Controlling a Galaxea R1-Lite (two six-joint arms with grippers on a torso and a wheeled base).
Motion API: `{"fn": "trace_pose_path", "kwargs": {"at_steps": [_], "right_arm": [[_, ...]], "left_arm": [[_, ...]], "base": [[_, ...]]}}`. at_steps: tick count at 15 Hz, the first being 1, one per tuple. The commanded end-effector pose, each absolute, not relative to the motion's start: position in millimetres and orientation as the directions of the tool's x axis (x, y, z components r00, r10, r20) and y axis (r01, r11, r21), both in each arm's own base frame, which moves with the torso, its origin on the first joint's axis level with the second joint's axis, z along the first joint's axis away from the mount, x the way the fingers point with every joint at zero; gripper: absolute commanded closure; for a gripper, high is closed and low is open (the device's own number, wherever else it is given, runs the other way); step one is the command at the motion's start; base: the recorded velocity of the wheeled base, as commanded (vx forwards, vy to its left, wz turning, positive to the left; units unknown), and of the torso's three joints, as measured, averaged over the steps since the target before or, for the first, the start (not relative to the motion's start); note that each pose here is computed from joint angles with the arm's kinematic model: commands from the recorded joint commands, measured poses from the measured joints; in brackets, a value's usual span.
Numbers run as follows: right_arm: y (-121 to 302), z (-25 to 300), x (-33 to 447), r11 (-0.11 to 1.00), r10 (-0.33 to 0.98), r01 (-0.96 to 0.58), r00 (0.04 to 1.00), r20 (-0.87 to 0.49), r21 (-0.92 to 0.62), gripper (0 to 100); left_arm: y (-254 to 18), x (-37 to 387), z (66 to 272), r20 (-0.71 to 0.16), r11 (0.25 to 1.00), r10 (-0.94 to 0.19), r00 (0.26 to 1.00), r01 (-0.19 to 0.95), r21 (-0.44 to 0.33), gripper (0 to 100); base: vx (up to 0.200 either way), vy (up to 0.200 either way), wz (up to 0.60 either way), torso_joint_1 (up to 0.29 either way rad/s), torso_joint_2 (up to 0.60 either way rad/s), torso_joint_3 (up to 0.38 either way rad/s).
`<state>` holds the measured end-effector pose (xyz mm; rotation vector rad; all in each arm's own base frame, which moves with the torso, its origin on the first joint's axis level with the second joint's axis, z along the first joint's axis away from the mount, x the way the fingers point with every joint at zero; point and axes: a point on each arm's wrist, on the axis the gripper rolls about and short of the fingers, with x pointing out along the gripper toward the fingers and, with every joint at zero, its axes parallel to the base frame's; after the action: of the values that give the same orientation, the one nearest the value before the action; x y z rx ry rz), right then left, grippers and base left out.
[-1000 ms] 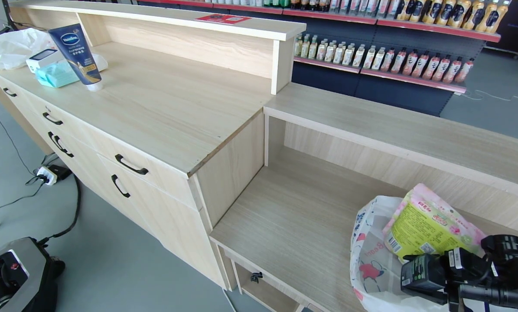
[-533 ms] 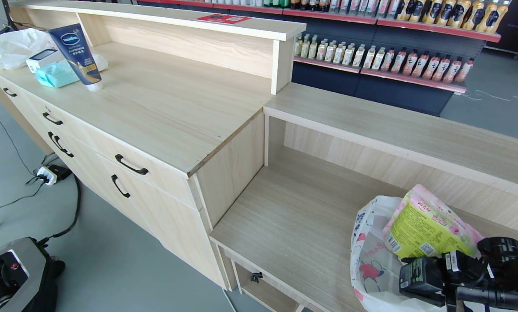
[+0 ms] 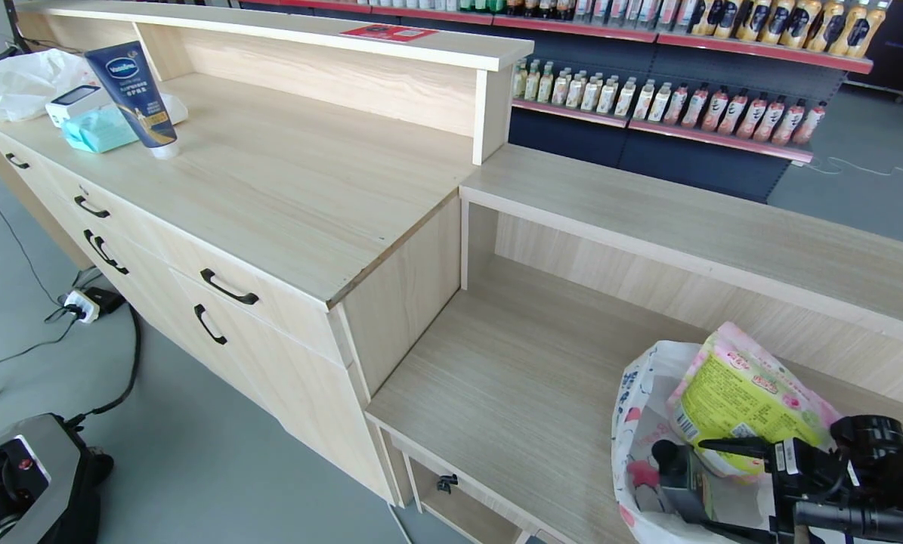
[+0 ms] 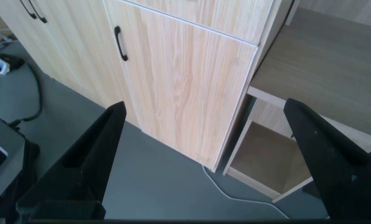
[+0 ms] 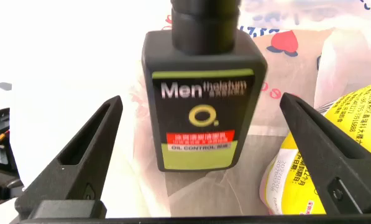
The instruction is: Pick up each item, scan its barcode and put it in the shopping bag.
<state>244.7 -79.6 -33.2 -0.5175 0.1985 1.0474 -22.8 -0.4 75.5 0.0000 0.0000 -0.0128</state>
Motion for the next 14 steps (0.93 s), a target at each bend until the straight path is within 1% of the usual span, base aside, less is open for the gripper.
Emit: {"fn": "trace_pose_path", "kwargs": {"at_steps": [1, 7, 9, 10, 11, 12, 13, 14], "right_arm": [[-79, -28, 245, 0.391, 0.772, -0.861, 0.5, -0.393, -0.326, 0], [-81, -1, 251, 0.41, 0.762, -0.834, 0.536, -0.363, -0.37, 0], [-81, 19, 253, 0.416, 0.752, -0.811, 0.561, -0.346, -0.411, 0], [-79, 33, 252, 0.42, 0.748, -0.798, 0.574, -0.332, -0.433, 0], [-71, 62, 249, 0.429, 0.75, -0.782, 0.587, -0.303, -0.453, 0], [-65, 77, 245, 0.433, 0.755, -0.776, 0.59, -0.285, -0.458, 0], [-57, 94, 238, 0.442, 0.762, -0.773, 0.591, -0.265, -0.455, 0], [-43, 119, 226, 0.462, 0.779, -0.782, 0.584, -0.229, -0.419, 0]], "left_arm": [[0, -23, 75, 0.0, 1.0, -0.012, 1.0, 0.012, 0.0, 0], [0, -23, 75, 0.0, 1.0, -0.012, 1.0, 0.012, 0.0, 0], [0, -23, 75, 0.0, 1.0, -0.012, 1.0, 0.012, 0.0, 0], [0, -23, 75, 0.0, 1.0, -0.012, 1.0, 0.012, 0.0, 0], [0, -23, 75, 0.0, 1.0, -0.012, 1.0, 0.012, 0.0, 0], [0, -23, 75, 0.0, 1.0, -0.012, 1.0, 0.012, 0.0, 0], [0, -23, 75, 0.0, 1.0, -0.012, 1.0, 0.012, 0.0, 0], [0, -23, 75, 0.0, 1.0, -0.012, 1.0, 0.012, 0.0, 0]], "base": [[0.0, 0.0, 0.0, 0.0, 0.0, 0.0], [0.0, 0.0, 0.0, 0.0, 0.0, 0.0], [0.0, 0.0, 0.0, 0.0, 0.0, 0.0], [0.0, 0.0, 0.0, 0.0, 0.0, 0.0], [0.0, 0.0, 0.0, 0.0, 0.0, 0.0], [0.0, 0.0, 0.0, 0.0, 0.0, 0.0], [0.0, 0.0, 0.0, 0.0, 0.0, 0.0], [0.0, 0.0, 0.0, 0.0, 0.0, 0.0]]}}
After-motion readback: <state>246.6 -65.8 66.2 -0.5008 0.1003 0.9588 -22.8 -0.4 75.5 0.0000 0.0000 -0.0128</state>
